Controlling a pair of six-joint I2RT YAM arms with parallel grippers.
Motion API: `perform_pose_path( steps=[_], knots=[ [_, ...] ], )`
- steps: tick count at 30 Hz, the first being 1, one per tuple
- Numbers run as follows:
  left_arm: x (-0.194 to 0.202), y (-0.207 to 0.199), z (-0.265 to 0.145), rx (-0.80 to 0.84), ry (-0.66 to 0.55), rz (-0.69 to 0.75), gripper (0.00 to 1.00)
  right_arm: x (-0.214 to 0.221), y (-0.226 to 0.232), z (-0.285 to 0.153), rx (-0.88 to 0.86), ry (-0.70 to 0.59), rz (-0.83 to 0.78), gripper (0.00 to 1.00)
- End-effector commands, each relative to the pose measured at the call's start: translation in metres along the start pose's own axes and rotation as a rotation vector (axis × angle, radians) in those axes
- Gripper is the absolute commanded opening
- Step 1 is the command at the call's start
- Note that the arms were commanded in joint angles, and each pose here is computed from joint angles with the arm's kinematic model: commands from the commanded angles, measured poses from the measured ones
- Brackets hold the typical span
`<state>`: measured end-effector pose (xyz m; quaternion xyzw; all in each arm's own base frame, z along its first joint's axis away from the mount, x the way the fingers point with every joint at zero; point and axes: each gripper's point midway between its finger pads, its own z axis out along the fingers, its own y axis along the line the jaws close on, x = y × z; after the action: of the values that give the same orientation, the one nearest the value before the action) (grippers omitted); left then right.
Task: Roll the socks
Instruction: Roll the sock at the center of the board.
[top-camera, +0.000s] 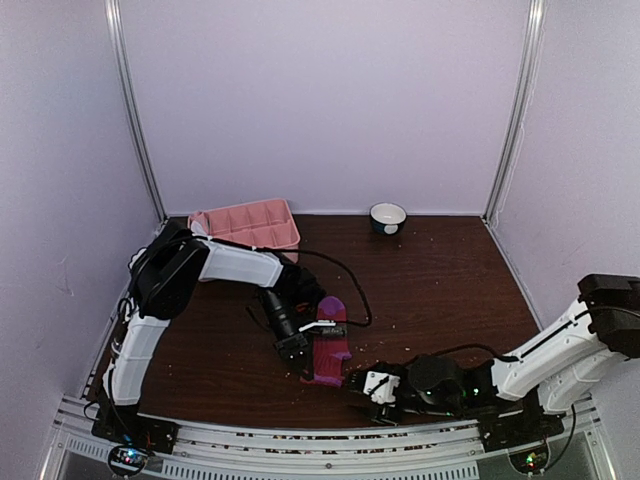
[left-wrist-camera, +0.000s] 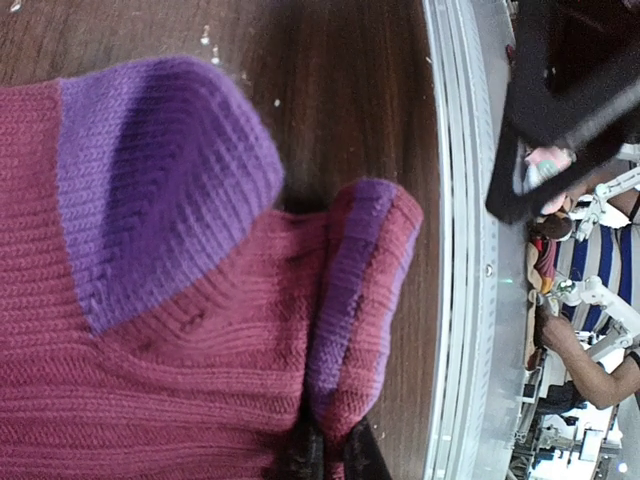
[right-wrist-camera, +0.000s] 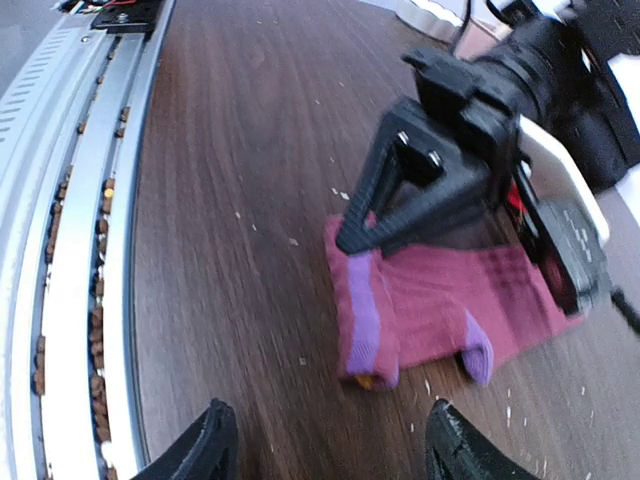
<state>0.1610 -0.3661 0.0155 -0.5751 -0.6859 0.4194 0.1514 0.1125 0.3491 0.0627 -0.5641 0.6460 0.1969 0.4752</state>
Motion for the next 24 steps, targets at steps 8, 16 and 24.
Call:
perform_pose_path(
  steps=[8, 16, 24],
  knots=[
    [0.034, 0.046, 0.016, -0.108, 0.128, -0.069, 0.00, -0.030, 0.004, 0.057, -0.019, -0.006, -0.260, 0.47],
    [0.032, 0.039, 0.015, -0.082, 0.120, -0.045, 0.01, -0.005, -0.002, 0.074, -0.059, 0.068, -0.231, 0.38],
    [0.034, 0.030, 0.009, -0.085, 0.128, 0.002, 0.23, 0.016, -0.006, 0.076, -0.089, 0.129, -0.151, 0.12]
  ],
)
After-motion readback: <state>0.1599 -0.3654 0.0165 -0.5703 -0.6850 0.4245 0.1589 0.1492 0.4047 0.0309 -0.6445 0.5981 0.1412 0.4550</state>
